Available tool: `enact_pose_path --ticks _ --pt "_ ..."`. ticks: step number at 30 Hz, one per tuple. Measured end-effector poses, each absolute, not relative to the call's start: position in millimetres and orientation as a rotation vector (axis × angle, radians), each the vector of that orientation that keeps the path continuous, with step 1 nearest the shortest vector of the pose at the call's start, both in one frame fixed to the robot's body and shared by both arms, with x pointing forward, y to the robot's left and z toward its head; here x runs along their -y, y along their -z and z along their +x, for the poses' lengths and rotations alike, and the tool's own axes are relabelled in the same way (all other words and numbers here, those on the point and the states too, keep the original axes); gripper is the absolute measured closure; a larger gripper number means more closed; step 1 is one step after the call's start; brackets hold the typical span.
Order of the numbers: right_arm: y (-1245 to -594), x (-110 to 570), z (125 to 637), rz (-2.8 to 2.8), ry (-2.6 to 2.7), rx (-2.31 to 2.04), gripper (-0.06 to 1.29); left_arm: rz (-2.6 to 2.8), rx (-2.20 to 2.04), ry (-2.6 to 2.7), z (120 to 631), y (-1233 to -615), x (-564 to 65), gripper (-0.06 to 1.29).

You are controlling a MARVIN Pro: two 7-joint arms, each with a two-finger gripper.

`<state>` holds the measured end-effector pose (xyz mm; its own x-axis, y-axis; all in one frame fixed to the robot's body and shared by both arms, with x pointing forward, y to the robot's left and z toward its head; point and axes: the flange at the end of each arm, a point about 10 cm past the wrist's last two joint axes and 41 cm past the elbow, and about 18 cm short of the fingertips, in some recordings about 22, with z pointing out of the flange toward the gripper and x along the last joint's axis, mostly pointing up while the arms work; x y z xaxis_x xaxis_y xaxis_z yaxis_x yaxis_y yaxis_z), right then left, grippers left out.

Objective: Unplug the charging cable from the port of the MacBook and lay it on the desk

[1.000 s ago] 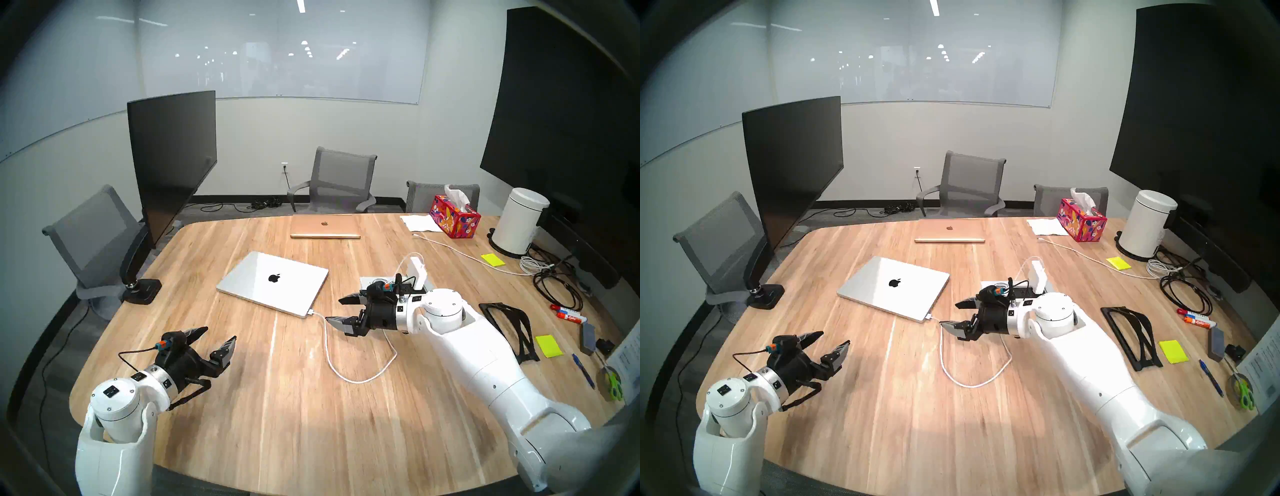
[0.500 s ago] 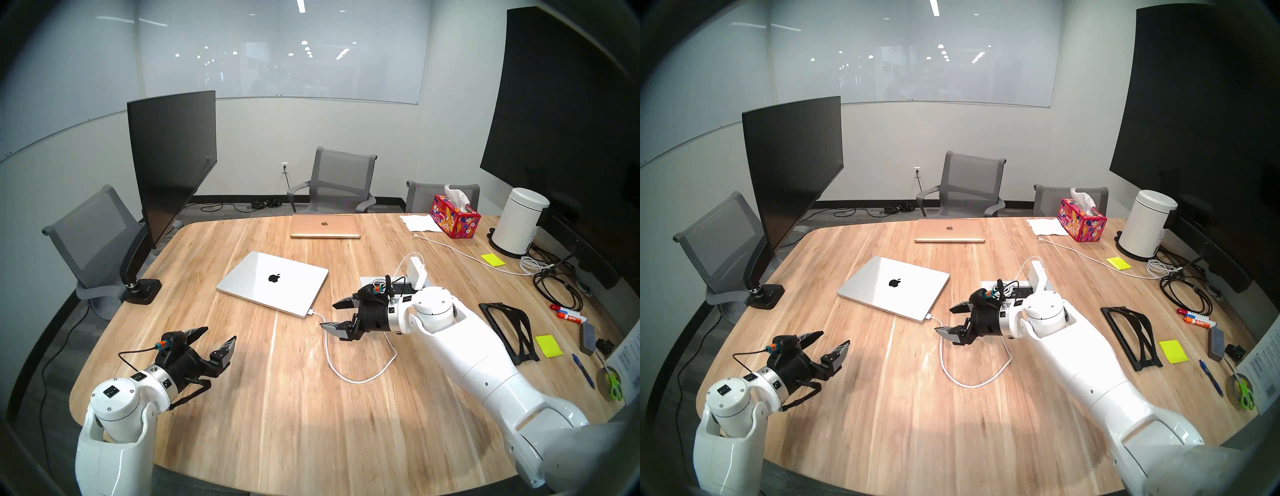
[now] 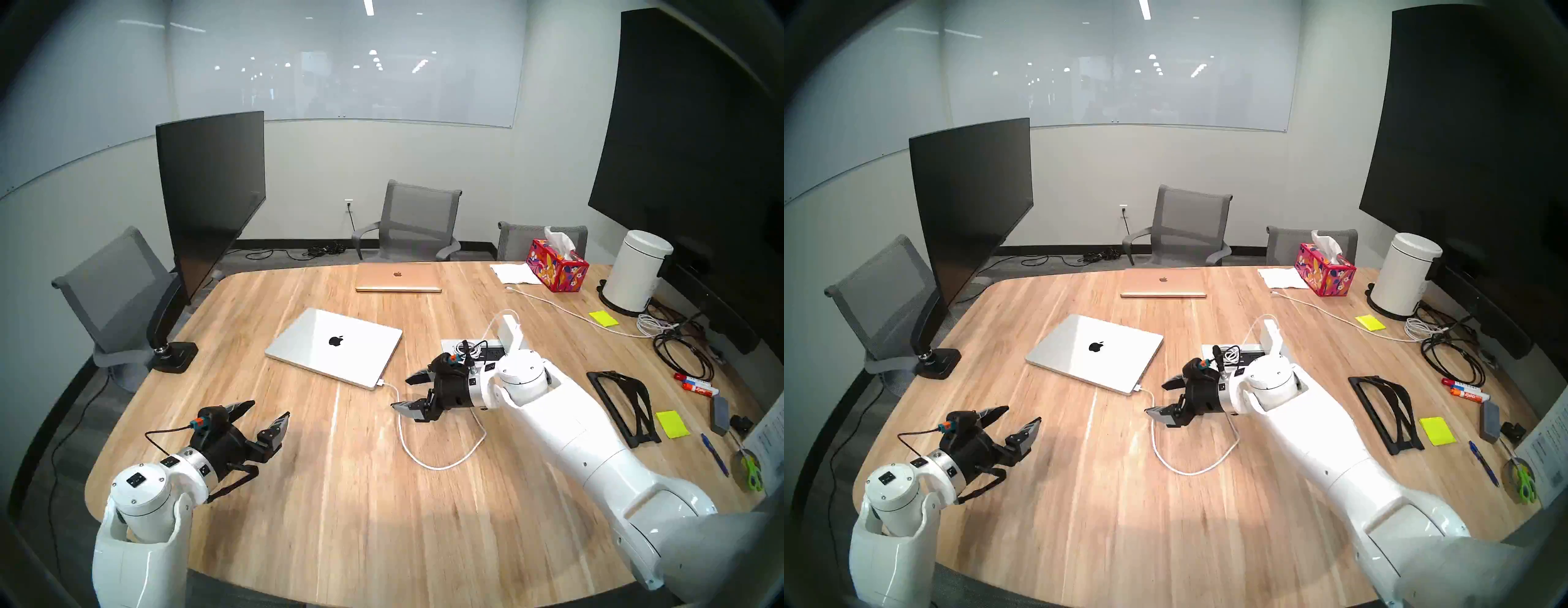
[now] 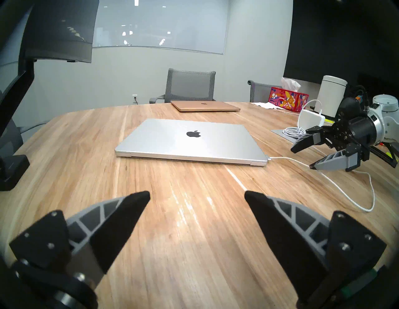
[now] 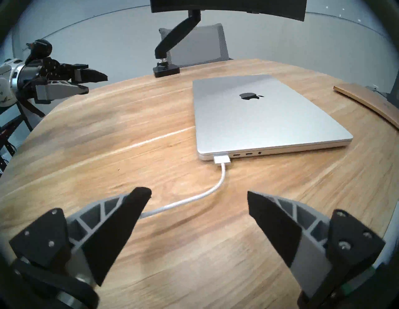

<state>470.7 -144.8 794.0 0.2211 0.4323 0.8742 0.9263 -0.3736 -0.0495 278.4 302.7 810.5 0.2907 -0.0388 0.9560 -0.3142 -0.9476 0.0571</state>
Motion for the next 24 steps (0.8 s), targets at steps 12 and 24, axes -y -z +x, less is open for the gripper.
enact_pose_path --ticks 12,24 --pt "-794.2 136.9 478.1 -1.909 1.061 1.29 0.01 2.325 0.325 -1.712 278.4 -810.5 -302.7 0.03" --pt "-790.8 127.1 479.1 -1.908 1.027 1.355 0.0 2.325 0.325 -1.712 278.4 -810.5 -302.7 0.03"
